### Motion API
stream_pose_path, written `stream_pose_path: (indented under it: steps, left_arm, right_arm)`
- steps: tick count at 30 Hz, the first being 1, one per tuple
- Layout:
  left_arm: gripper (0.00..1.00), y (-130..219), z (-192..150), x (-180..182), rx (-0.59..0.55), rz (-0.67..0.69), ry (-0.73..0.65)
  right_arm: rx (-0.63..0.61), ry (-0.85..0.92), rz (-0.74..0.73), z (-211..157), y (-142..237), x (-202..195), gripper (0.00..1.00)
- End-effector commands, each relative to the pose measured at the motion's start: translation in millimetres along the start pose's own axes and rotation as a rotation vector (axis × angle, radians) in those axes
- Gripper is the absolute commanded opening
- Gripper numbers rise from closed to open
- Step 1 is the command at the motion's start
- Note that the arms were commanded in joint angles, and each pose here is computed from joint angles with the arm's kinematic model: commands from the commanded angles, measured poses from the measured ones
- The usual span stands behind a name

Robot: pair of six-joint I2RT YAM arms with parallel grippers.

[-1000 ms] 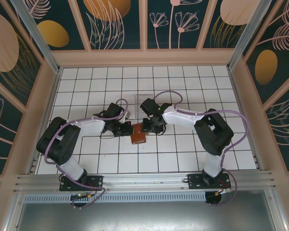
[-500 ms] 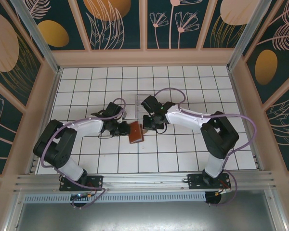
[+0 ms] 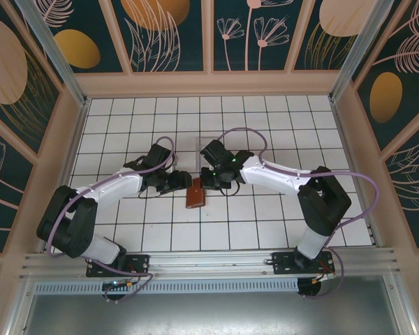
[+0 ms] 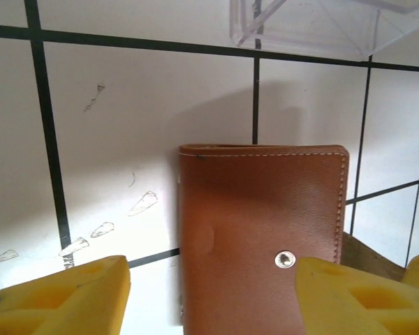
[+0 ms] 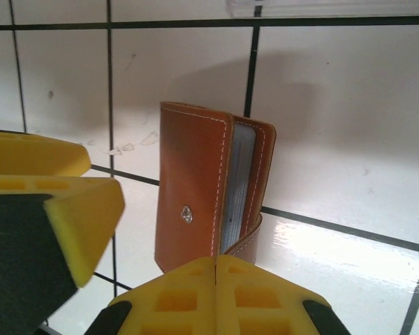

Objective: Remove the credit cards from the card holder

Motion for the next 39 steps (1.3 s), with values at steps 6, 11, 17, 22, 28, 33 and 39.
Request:
stream_pose_path:
  steps: [6, 11, 17, 22, 28, 33, 39]
  left_arm:
    - [0.74, 10, 6, -22, -0.012, -0.116, -0.001]
    - [0.77, 9, 5, -24, -0.004, -0.132, -0.011]
    - [0.76, -1, -3, -5, 0.036, -0.040, -0.015]
    - [0.76, -9, -10, 3, 0.076, -0.010, -0.021]
    - [0.72, -1, -7, 10, 0.047, 0.053, -0.026]
    - [0.71, 13, -2, 13, -0.003, 0.109, -0.033]
    - [0.71, 20, -2, 19, -0.017, 0.159, -0.037]
  right_arm:
    - [-0.063, 0.020, 0.123, 11, 30, 40, 0.00]
    - [-0.060, 0.027, 0.125, 11, 30, 42, 0.00]
    - [-0.060, 0.025, 0.114, 11, 28, 40, 0.00]
    - [-0.060, 0.026, 0.110, 11, 29, 40, 0.00]
    - [-0.070, 0.013, 0.073, 12, 28, 31, 0.00]
    - [-0.067, -0.016, 0.025, 12, 23, 14, 0.00]
    - [-0.061, -0.038, -0.009, 12, 19, -3, 0.00]
Point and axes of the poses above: each hand's point on the last joint's axis, 136 mm out from that joint toward the fingers, its own y axis back along the fingers, its own x axis along the line the jaws close on, z = x × y, the point moved 3 cm from there along y, back along the fingers, and after that the axes turned 6 degrees about -y, right-handed, at the moved point
